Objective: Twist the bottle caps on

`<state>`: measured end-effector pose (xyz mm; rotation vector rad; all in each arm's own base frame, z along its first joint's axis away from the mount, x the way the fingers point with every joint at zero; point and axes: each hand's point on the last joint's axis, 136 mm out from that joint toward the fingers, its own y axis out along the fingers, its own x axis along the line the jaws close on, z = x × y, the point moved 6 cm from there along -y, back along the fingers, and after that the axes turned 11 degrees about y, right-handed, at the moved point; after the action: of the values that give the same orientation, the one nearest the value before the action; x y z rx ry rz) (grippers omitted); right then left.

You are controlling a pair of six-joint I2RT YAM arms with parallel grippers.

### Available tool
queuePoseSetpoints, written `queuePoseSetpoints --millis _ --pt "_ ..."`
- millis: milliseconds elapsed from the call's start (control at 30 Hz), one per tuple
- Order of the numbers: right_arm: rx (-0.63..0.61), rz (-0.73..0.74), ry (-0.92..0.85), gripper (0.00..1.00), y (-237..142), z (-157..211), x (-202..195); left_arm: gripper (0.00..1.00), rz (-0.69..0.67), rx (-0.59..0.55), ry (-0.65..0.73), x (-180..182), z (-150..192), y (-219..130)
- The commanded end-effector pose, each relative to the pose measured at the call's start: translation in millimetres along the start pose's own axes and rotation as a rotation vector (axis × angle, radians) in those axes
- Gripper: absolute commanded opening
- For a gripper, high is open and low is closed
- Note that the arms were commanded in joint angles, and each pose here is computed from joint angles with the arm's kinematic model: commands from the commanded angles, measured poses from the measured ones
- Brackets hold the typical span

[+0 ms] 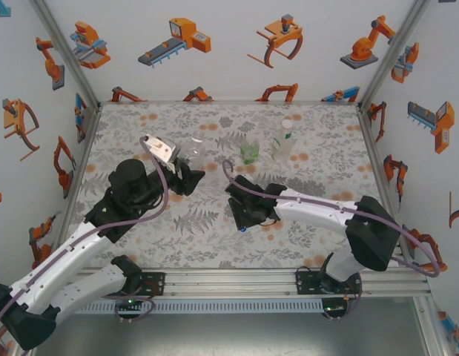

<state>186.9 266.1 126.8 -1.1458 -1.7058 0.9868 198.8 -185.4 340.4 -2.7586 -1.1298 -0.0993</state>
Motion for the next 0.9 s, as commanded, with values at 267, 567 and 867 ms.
queuePoseSetpoints --millis 267,567,867 --pt "0.013 0.047 -0.014 0.43 19.2 -1.8 5.2 0.01 -0.019 0.013 -0.001 2.8 3.7 -0.8" --pt "0.042 0.058 -0.020 0.42 33.1 1.0 6.7 0.01 -0.019 0.013 -0.010 2.9 3.4 -1.0" --pt "0.053 0.076 -0.029 0.38 39.1 2.2 5.4 0.01 -0.017 0.018 -0.011 2.9 4.6 3.4"
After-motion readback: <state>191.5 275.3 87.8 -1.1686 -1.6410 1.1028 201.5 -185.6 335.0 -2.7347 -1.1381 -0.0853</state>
